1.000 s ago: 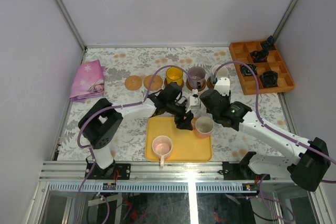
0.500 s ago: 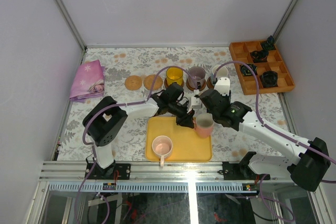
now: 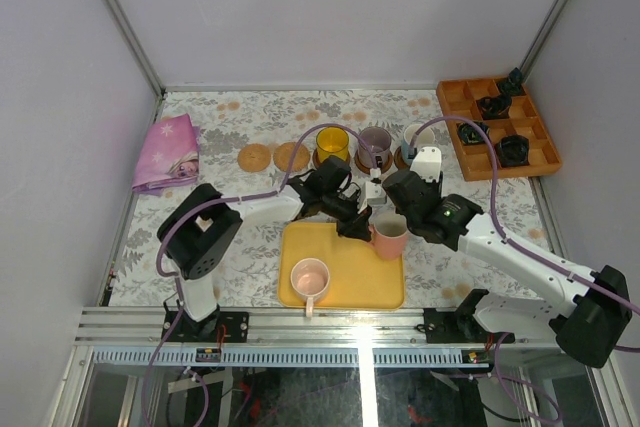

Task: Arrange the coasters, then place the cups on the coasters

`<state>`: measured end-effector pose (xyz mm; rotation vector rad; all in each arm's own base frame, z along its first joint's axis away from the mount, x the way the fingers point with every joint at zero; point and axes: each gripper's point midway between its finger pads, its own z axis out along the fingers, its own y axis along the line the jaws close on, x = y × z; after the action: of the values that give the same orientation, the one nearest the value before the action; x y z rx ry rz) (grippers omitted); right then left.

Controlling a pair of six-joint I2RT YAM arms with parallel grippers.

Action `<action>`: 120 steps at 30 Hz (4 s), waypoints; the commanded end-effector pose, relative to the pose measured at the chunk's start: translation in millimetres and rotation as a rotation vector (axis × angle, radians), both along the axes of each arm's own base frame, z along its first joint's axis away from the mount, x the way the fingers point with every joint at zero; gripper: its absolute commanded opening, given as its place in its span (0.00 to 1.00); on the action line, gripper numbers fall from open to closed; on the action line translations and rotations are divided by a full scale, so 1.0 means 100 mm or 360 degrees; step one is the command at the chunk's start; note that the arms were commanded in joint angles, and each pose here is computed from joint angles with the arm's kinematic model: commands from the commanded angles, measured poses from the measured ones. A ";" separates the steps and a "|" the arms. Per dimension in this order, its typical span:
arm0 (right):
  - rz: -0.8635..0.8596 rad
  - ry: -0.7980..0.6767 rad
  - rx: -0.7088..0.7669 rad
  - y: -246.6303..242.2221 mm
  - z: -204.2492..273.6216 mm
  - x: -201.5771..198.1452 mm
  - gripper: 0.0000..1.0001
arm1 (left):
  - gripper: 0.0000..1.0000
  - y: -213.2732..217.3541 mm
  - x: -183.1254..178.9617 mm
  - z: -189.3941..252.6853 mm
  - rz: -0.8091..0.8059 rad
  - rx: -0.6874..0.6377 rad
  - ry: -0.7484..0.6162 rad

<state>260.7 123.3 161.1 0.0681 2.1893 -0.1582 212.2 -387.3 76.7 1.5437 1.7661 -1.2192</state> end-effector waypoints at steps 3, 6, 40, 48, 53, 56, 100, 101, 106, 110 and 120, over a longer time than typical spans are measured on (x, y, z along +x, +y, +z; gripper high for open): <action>-0.0071 -0.0152 0.0054 -0.04 0.24 0.11 0.50 | 0.00 -0.01 0.08 0.63 0.0073 -0.0162 -0.0223; -0.0063 -0.0184 0.0066 -0.02 0.29 0.14 0.49 | 0.00 0.09 0.12 0.75 0.0158 -0.0157 -0.0276; 0.0227 -0.0278 0.0120 0.54 0.60 0.94 0.46 | 0.00 2.26 2.26 1.41 0.2643 -0.0068 -0.0487; 0.0230 -0.0248 0.0129 0.53 0.54 0.97 0.46 | 0.00 2.32 2.51 1.11 0.2807 -0.0053 -0.0386; 0.0256 -0.0221 0.0134 0.58 0.49 1.00 0.46 | 0.00 2.26 2.56 0.99 0.2790 -0.0081 -0.0371; 0.0278 -0.0205 0.0133 0.61 0.47 1.01 0.46 | 0.00 2.23 2.59 0.92 0.2769 -0.0065 -0.0361; 0.0293 -0.0181 0.0134 0.64 0.41 1.04 0.45 | 0.08 2.11 2.47 0.31 0.2658 0.0222 -0.0272; 0.0294 -0.0183 0.0135 0.64 0.41 1.04 0.45 | 0.18 2.11 2.45 0.31 0.2655 0.0227 -0.0270; 0.0292 -0.0177 0.0135 0.63 0.39 1.04 0.45 | 0.58 2.11 2.37 0.28 0.2650 0.0260 -0.0251; 0.0284 -0.0177 0.0141 0.62 0.38 1.02 0.45 | 0.60 2.12 2.32 0.29 0.2657 0.0272 -0.0242; 0.0286 -0.0193 0.0164 0.61 0.42 0.99 0.44 | 0.76 2.19 2.04 0.53 0.2644 0.0252 -0.0231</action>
<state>352.1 180.1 177.6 -0.1002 2.1374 -0.0024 431.4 -175.9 111.0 -0.0985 2.1189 -0.0894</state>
